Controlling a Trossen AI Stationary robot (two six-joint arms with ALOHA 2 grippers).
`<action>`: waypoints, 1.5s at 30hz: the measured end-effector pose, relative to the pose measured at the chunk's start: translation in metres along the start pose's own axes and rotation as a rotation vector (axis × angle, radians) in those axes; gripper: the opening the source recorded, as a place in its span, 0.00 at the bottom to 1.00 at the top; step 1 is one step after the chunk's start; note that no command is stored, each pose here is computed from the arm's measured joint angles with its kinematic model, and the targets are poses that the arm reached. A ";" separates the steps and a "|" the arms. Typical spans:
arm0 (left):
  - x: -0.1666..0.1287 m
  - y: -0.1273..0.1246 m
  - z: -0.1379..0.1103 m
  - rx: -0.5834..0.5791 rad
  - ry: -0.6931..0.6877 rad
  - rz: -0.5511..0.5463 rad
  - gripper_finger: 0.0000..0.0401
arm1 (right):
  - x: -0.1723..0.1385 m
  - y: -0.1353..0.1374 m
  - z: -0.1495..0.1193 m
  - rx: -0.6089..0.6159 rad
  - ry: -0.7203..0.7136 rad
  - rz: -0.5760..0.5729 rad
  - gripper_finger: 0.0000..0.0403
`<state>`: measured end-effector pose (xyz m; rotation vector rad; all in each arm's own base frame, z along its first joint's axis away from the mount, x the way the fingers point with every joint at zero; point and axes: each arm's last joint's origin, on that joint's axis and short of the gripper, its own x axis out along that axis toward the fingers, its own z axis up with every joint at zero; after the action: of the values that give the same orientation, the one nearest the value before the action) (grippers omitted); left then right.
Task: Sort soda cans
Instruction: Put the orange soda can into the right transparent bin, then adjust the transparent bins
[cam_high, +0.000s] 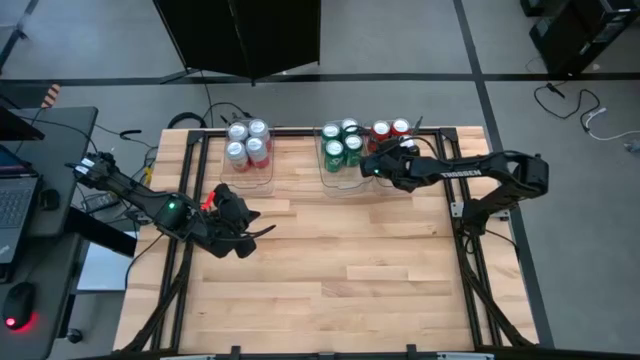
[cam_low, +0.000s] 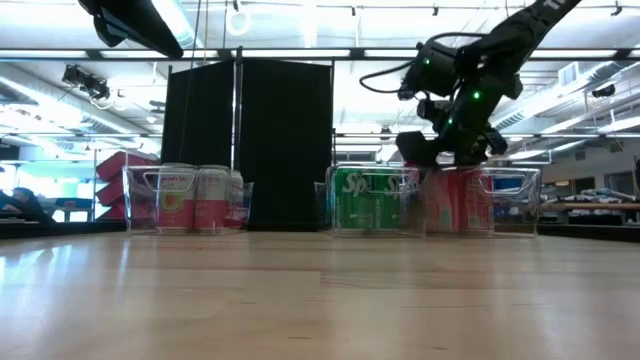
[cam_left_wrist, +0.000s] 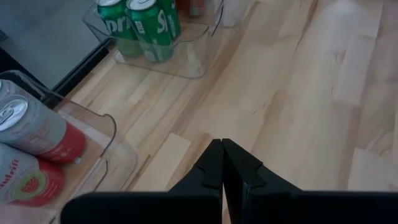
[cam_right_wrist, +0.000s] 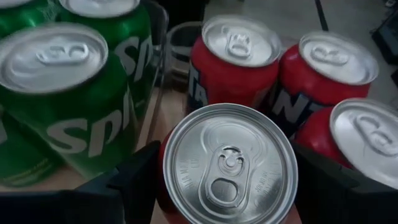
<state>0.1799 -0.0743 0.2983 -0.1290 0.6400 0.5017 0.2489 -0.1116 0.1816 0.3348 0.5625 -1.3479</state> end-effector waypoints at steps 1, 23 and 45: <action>0.000 0.000 0.000 -0.001 0.000 -0.001 0.01 | 0.002 0.000 -0.001 -0.004 0.009 -0.001 0.71; 0.000 -0.001 0.000 -0.007 0.003 -0.013 0.01 | 0.008 0.008 0.007 -0.011 0.000 0.006 0.97; 0.000 -0.003 -0.002 -0.034 0.095 -0.108 0.01 | -0.101 -0.028 0.014 -0.441 0.303 0.177 0.06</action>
<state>0.1802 -0.0779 0.2965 -0.2196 0.7137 0.4037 0.2124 -0.0417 0.2522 0.2204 1.0374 -0.9740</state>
